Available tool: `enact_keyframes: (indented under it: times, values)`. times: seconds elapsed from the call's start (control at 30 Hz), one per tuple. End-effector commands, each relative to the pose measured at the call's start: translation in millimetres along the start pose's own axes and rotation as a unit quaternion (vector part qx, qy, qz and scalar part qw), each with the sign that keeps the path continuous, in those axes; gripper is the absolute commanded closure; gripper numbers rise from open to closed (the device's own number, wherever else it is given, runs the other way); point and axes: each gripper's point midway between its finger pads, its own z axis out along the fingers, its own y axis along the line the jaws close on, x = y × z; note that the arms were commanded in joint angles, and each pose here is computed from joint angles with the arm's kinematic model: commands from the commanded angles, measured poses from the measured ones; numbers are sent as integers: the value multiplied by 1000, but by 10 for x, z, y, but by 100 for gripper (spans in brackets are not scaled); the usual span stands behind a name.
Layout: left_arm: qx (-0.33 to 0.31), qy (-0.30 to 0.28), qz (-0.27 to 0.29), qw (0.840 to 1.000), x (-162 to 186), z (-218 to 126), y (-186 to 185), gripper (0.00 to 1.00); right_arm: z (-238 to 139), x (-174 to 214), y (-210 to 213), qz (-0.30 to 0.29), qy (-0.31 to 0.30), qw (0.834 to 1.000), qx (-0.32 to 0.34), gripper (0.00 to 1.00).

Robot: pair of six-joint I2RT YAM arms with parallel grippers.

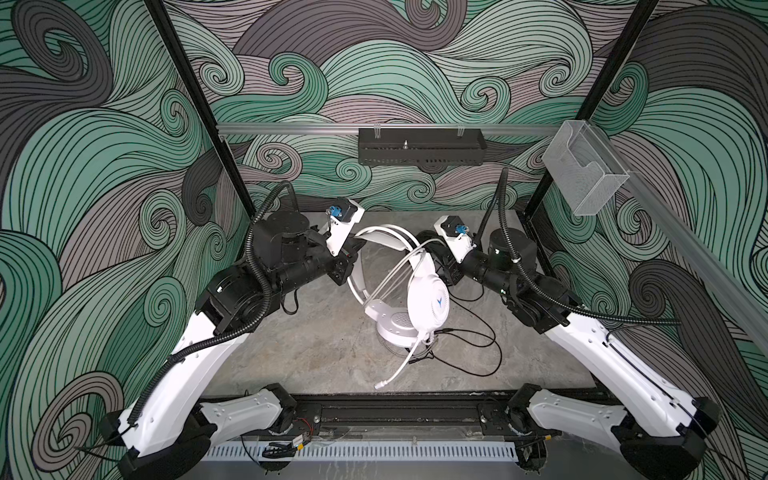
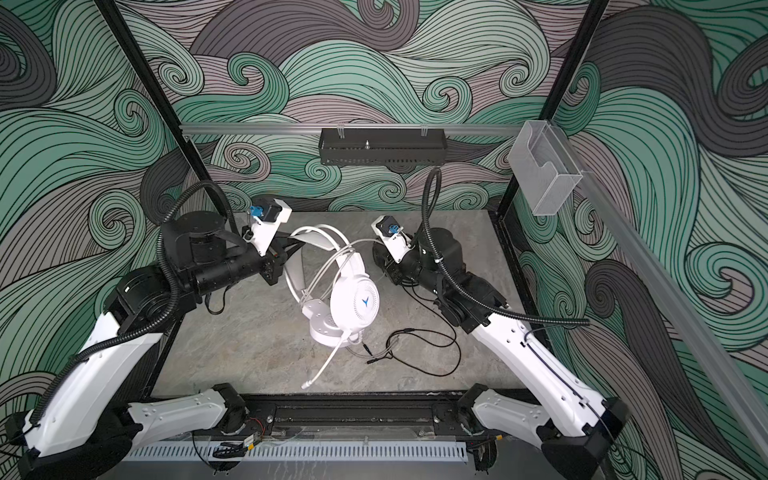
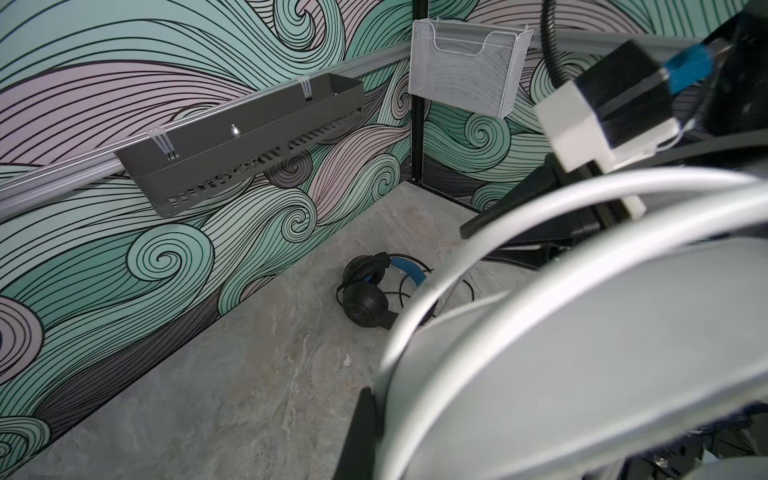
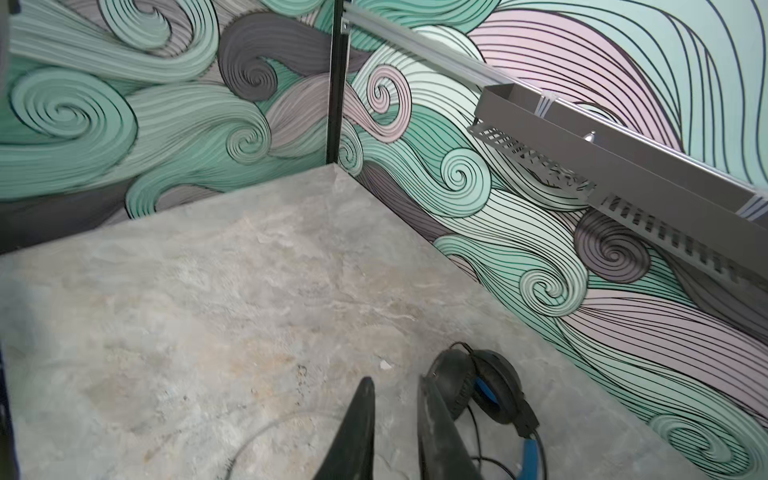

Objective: Wrap the headphones

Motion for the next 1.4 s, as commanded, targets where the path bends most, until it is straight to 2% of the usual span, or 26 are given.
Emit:
enact_keyframes:
  times: [0.0, 0.2, 0.5, 0.83, 0.93, 1.1, 1.23, 1.37]
  values:
    - [55, -64, -48, 995, -415, -180, -184, 100, 99, -84, 14, 76, -43, 996, -31, 80]
    - [78, -113, -74, 988, -751, -314, -234, 100, 289, 93, 21, 151, -44, 986, -57, 82]
    - [92, -169, -119, 974, -1163, -425, -224, 100, 523, 321, 124, 205, -36, 974, -93, 84]
    - [74, -193, -157, 966, -1331, -500, -122, 100, 855, 661, 291, 243, -6, 960, -136, 87]
    - [62, -200, -169, 963, -1346, -527, -68, 100, 933, 738, 355, 251, 5, 955, -154, 93]
    - [40, -212, -189, 958, -1367, -560, 22, 100, 1003, 888, 437, 258, 26, 951, -167, 97]
    - [-6, -245, -231, 942, -1422, -611, 229, 100, 972, 989, 552, 241, 55, 954, -170, 100]
    - [-73, -283, -298, 909, -1421, -618, 539, 100, 858, 1062, 673, 205, 85, 963, -155, 100]
